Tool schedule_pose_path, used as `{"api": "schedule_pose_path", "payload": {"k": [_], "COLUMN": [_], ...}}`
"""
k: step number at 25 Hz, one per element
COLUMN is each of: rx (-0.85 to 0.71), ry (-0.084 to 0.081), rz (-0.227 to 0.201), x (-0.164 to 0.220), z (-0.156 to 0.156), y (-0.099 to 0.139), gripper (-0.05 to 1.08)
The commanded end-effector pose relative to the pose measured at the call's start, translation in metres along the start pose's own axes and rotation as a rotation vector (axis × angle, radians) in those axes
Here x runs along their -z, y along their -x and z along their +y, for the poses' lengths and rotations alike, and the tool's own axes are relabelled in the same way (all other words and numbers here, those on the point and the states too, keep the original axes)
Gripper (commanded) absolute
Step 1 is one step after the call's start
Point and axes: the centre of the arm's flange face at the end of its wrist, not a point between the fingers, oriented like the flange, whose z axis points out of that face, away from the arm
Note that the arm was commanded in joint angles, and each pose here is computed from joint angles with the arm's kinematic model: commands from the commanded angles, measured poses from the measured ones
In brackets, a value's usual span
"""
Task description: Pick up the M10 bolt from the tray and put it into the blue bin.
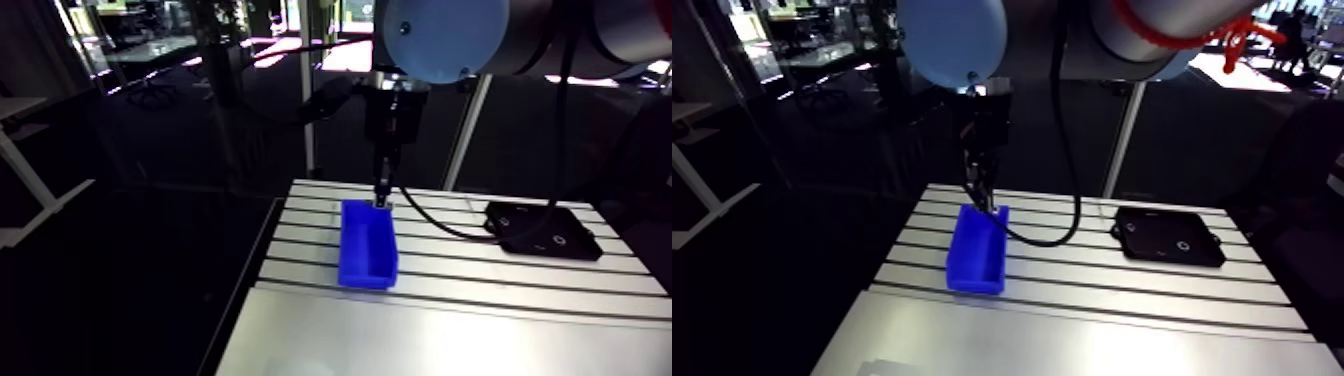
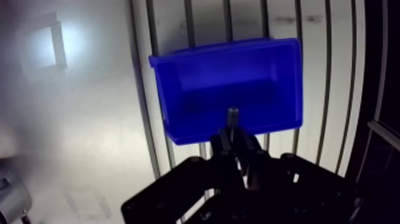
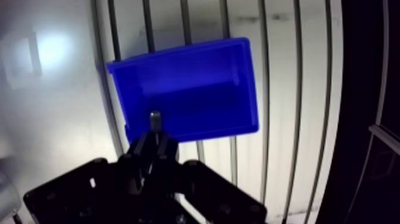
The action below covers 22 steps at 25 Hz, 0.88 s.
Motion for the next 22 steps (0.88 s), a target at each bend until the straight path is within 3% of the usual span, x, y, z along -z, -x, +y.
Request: {"api": "schedule_pose_path", "payload": {"k": [1,4,8,12,16,17,22], "rx": [0.005,0.013,0.016,0.021,0.021,0.021,0.006], "ry": [0.000,0.007,-0.003,0.002,-0.007,-0.018,-0.022], "rz": [-0.017,-0.021,-0.022,-0.023,-0.025,-0.027,-0.029], "x": [-0.027,-0.036,-0.048,-0.058,-0.068,-0.074,-0.085], "z": [0.004,0.005,0.006,0.008,0.011,0.012,0.016], "y": [-0.003,-0.007,-0.010,-0.014,-0.015,-0.015,-0.015], "gripper": [1.04,1.04,1.03,1.03,1.03,1.03,1.03]}}
